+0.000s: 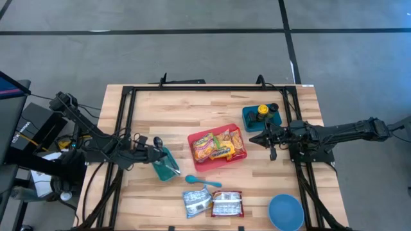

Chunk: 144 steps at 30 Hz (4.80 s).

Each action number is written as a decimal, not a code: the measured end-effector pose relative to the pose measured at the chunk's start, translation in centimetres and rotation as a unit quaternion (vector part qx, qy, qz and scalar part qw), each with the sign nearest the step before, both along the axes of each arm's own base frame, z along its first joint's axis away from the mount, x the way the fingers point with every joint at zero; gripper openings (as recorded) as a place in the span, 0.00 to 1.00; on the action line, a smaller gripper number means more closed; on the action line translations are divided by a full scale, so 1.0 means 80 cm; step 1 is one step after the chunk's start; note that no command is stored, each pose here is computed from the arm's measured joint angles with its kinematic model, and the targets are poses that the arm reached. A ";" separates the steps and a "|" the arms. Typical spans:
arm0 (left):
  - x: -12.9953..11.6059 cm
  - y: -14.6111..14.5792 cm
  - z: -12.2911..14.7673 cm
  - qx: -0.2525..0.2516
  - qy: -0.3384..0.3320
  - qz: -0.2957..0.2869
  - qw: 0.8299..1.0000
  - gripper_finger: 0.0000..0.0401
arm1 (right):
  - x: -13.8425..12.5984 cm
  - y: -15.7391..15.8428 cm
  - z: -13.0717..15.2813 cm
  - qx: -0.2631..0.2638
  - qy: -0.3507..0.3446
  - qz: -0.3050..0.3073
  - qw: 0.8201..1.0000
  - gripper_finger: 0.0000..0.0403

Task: Pick & Place Food Item
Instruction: Put the black spoon into the green bin

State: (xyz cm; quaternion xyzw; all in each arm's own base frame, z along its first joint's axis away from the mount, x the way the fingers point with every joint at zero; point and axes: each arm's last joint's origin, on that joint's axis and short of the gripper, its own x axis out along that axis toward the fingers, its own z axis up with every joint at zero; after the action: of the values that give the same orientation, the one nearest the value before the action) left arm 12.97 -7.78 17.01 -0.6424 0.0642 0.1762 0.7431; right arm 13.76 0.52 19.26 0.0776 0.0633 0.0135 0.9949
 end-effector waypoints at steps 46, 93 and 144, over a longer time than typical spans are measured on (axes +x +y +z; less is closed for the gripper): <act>0.002 -0.009 0.013 -0.402 -0.088 0.074 0.909 0.00 | 0.000 0.000 0.000 0.000 0.000 0.000 1.000 0.00; -0.015 -0.058 -0.026 -0.438 -0.144 0.149 0.875 0.00 | 0.000 0.000 0.000 0.000 -0.001 0.000 1.000 0.00; -0.001 -0.051 -0.064 -0.470 -0.034 0.190 0.861 0.00 | 0.000 0.000 0.000 0.000 -0.001 0.000 1.000 0.00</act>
State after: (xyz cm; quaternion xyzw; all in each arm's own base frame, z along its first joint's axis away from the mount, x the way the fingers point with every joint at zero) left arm 12.87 -11.83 11.88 -0.9209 -0.0091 0.2408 0.3064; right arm 13.76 0.51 19.29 0.0776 0.0626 0.0134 0.9949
